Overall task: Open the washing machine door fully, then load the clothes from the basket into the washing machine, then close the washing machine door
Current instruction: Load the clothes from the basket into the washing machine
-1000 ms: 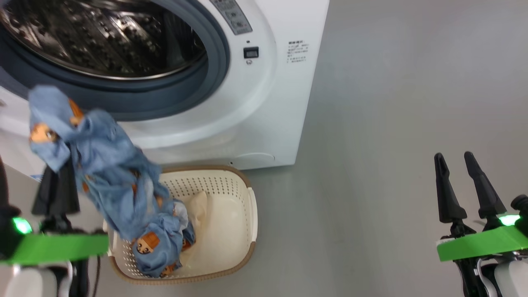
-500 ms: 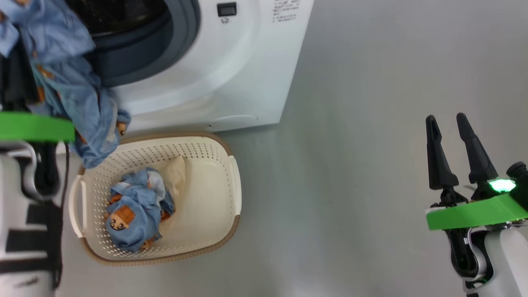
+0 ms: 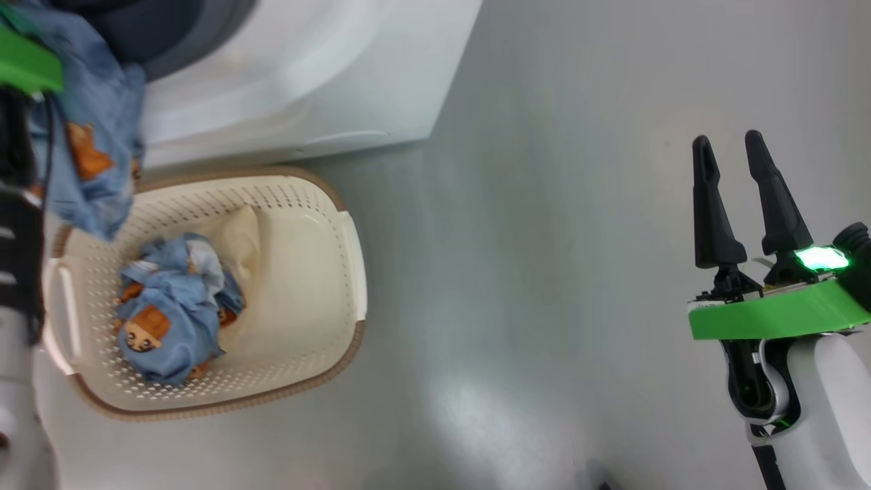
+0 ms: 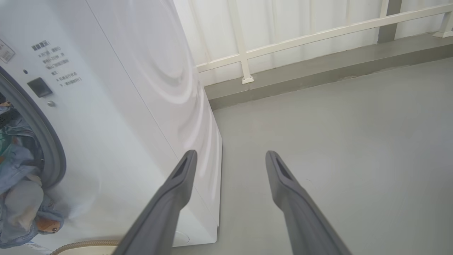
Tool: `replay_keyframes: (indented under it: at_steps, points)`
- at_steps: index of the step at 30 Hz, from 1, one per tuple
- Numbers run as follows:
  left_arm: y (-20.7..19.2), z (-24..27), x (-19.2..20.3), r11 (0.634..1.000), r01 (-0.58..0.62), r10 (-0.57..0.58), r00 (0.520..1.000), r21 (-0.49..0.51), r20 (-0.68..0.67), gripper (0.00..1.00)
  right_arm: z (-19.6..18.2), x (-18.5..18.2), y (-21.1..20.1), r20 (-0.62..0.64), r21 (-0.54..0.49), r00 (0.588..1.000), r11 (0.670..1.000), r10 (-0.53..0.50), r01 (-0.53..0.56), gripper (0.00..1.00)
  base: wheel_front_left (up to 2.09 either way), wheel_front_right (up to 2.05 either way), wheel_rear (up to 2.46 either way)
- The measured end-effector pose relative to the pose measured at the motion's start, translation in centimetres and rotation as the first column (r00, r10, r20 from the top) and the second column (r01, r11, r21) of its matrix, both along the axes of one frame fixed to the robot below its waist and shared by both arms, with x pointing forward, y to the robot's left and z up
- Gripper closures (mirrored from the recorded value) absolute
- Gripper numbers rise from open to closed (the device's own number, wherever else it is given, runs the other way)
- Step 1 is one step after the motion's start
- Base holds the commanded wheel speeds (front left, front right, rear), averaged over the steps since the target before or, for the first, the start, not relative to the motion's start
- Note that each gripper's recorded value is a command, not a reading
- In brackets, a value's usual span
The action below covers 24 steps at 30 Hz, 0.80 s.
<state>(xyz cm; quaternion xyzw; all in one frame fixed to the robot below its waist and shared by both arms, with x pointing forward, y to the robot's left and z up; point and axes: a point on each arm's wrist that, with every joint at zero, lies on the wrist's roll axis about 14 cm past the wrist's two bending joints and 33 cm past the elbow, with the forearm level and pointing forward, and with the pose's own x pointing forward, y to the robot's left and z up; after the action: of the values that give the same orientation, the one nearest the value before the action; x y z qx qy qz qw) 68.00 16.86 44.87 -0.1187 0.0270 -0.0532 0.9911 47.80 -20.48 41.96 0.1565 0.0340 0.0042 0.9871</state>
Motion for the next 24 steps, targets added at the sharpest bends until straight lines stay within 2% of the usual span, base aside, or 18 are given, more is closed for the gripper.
replay_keyframes:
  at_steps: [11, 16, 19, 22, 24]
  points:
    - [-0.4, -4.8, 2.9, 0.999, 0.008, -0.002, 0.991, 0.042, -0.132, 1.00, -2.1, -0.3, -0.8, -0.052, -0.011, 0.998, 1.000, -0.026, 0.026, 0.00, 0.00, 0.00, 0.00]
    - [0.0, -5.2, 4.1, 0.998, 0.006, 0.003, 0.991, 0.065, -0.136, 1.00, -2.6, -0.6, -1.3, -0.068, -0.019, 0.997, 0.999, -0.041, 0.040, 0.00, 0.00, 0.00, 0.00]
    - [0.2, -3.5, 5.3, 0.998, 0.000, 0.005, 0.997, 0.060, -0.077, 1.00, -2.9, -0.6, -1.4, -0.075, -0.021, 0.996, 0.999, -0.046, 0.045, 0.00, 0.00, 0.00, 0.00]
    - [0.2, 0.7, 7.0, 0.999, 0.003, -0.007, 0.997, 0.054, 0.072, 1.00, -3.3, -0.6, -1.4, -0.083, -0.022, 0.995, 0.999, -0.049, 0.047, 0.00, 0.00, 0.00, 0.00]
    - [0.6, 4.5, 7.8, 1.000, -0.017, 0.013, 0.979, 0.019, 0.205, 1.00, -3.6, -0.3, -1.3, -0.085, -0.019, 0.995, 0.999, -0.048, 0.047, 0.00, 0.00, 0.00, 0.00]
